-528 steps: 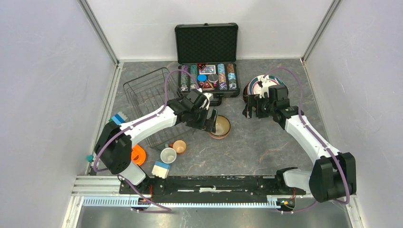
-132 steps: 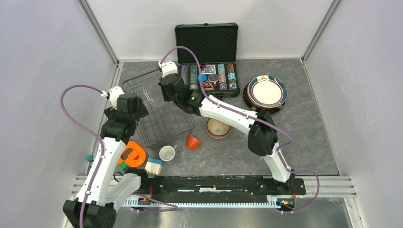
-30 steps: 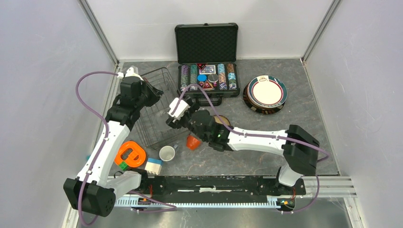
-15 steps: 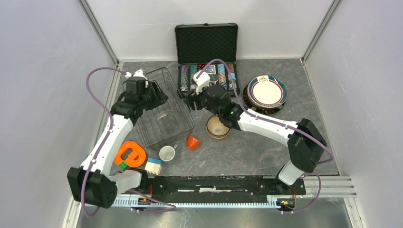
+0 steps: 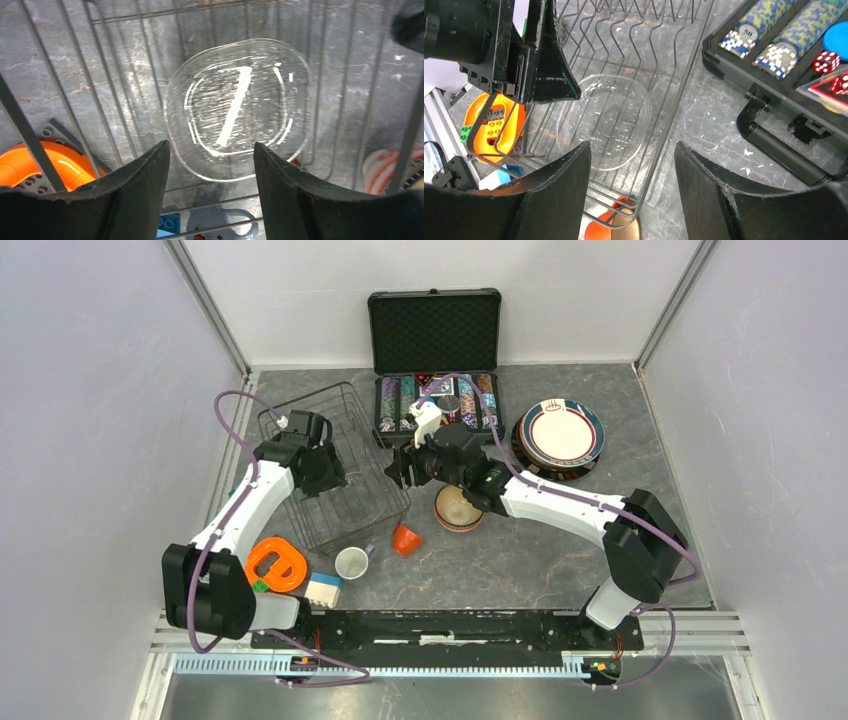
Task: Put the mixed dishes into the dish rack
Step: Pick up the plate at the center of the board.
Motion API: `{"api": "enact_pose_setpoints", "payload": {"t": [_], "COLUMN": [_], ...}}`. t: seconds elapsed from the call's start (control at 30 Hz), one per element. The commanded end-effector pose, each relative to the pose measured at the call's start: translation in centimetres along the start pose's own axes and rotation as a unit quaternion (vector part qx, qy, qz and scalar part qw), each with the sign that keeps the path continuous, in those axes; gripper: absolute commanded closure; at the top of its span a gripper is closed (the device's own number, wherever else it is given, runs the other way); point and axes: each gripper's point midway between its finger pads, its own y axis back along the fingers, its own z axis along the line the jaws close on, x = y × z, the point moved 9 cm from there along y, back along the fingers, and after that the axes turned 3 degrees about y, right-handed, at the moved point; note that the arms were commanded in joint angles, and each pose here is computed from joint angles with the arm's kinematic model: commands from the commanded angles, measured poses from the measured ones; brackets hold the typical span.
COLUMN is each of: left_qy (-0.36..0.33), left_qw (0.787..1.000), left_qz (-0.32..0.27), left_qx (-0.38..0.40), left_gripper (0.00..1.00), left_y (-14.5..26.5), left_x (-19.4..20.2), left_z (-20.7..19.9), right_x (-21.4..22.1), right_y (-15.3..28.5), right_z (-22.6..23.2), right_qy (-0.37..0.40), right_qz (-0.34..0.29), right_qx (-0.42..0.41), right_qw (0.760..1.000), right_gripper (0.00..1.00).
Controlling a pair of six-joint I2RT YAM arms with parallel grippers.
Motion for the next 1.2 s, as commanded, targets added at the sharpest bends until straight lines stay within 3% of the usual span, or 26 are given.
{"api": "enact_pose_setpoints", "payload": {"t": [0.0,0.27,0.43,0.6,0.73,1.17], "left_qy": [0.028,0.069,0.079,0.083,0.081,0.069], "left_qw": [0.998,0.995,0.994,0.993,0.995,0.996], "left_qz": [0.005,0.053,0.071,0.073,0.057,-0.054], "left_qx": [-0.052,-0.047,-0.031,-0.032,-0.03,0.023], "left_gripper": [0.33,0.38,0.47,0.71,0.98,0.98], "left_y": [-1.3,-4.2,-5.7,-6.6,-5.9,-0.6], "left_x": [0.7,2.6,3.1,3.3,3.1,0.6], "left_z": [1.9,3.1,3.0,3.1,3.2,2.7], "right_x": [-0.9,-0.7,-0.6,-0.6,-0.5,0.3], "right_y": [1.1,1.1,1.1,1.3,1.2,0.9], "right_z": [0.5,0.7,0.6,0.7,0.6,0.7], "right_qy": [-0.016,-0.024,-0.023,-0.024,-0.024,-0.077], "right_qz": [-0.013,-0.006,-0.006,-0.006,-0.004,-0.003], "right_qx": [-0.017,-0.034,-0.036,-0.037,-0.037,-0.054], "right_qw": [1.0,0.999,0.999,0.999,0.999,0.996], "right_gripper": [0.34,0.35,0.35,0.35,0.35,0.31]}}
